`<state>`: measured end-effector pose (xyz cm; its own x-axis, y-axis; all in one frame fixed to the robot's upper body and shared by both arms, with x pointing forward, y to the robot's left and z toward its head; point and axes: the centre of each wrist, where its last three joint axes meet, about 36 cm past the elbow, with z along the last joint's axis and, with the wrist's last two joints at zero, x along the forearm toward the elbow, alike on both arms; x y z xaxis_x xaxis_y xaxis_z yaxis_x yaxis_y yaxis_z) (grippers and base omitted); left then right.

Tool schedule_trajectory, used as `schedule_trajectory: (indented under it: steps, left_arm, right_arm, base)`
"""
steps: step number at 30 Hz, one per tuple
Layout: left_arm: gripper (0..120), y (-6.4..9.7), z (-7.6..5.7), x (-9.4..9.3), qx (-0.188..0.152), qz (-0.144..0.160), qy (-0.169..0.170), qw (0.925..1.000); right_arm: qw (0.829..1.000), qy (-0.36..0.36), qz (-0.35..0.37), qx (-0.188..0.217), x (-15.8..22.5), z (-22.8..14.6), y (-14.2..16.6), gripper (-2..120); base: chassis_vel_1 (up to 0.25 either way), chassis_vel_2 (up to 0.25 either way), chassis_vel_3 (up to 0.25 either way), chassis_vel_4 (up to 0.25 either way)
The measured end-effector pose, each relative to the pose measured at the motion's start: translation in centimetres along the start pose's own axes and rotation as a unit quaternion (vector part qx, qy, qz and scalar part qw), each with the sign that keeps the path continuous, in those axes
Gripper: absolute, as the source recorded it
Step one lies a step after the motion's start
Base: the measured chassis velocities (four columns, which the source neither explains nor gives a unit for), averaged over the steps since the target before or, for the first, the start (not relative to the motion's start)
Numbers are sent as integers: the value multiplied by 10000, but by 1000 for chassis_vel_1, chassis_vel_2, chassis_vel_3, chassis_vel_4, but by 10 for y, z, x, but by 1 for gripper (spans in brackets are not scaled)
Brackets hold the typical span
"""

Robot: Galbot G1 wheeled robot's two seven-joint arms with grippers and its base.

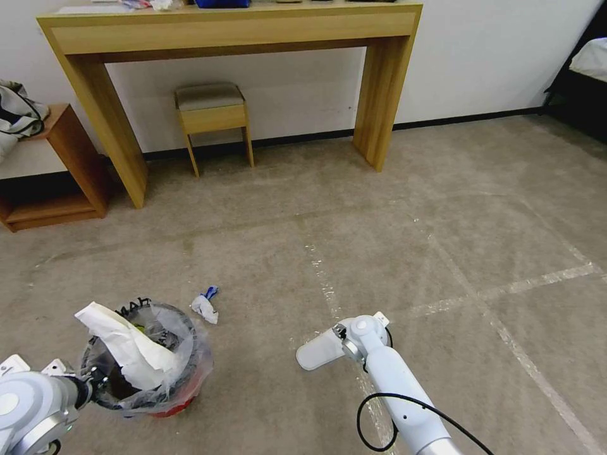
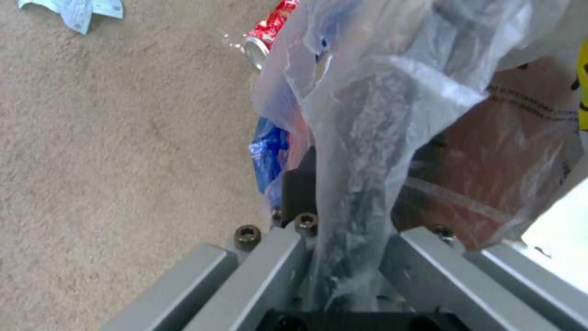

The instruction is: Pick up the trash bin and place the garbage on the floor into it.

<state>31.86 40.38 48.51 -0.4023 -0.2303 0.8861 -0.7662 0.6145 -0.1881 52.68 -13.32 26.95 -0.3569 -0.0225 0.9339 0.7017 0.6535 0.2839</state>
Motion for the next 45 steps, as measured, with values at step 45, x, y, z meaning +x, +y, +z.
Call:
schedule_trajectory:
  steps: [45]
  left_arm:
    - [0, -2, 3, -7, 6, -27, 17, 10000]
  right_arm:
    - [9990, -353, -285, -18, -26, -44, 14, 100]
  base:
    - [0, 0, 0, 0]
